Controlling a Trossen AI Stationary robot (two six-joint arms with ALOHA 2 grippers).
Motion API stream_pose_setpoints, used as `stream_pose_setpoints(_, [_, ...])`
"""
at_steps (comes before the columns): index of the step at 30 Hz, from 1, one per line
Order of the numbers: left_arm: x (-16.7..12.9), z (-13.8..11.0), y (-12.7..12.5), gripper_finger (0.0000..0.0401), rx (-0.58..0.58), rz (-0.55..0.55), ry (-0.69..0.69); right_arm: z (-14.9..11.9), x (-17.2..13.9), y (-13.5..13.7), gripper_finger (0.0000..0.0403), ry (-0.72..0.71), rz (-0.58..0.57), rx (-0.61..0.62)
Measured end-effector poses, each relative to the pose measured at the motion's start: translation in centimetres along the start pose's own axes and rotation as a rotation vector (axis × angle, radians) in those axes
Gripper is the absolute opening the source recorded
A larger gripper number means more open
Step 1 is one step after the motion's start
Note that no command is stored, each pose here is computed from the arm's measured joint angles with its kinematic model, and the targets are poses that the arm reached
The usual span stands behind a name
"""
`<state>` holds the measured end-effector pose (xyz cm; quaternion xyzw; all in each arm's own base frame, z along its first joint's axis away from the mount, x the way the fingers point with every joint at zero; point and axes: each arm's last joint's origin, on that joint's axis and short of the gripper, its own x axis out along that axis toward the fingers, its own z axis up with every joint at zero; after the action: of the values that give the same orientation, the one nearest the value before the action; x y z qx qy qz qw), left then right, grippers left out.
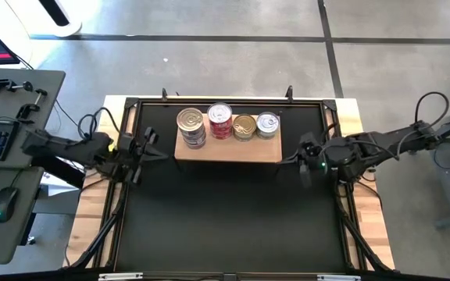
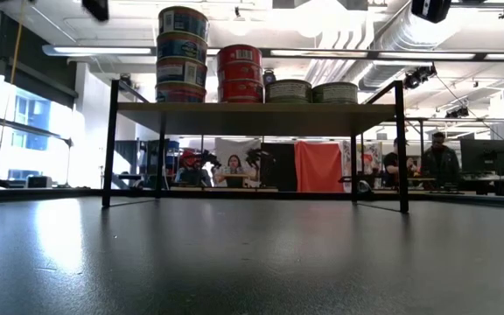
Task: Stack canned seafood by type on shelf
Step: Return to Home Position
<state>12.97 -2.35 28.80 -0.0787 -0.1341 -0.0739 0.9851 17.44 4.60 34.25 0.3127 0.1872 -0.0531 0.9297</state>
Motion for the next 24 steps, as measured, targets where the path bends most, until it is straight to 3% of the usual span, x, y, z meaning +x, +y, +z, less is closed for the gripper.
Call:
stream_pose_setpoints(9, [-5.0,-6.5,1.2,0.0,-0.193,-0.023,-0.165,0.4,-0.1,0.3,0.0,-0.05,0.022,0.068])
stream_pose_setpoints(17, [-5.9,-6.2,1.4,0.0,-0.117,0.013,-0.169,-0.4,-0.3,1.0,0.0,-0.01,0.051,0.103])
stream_pose_setpoints(21, [-6.0,-6.9,1.5,0.0,-0.202,0.015,-0.086,-1.3,-0.8,1.3,0.0,0.034,0.038,0.089])
stream_pose_setpoints(24, [-6.0,-7.8,1.8,0.0,-0.297,0.091,-0.017,-2.3,-1.4,1.3,0.0,0.064,0.0,0.066])
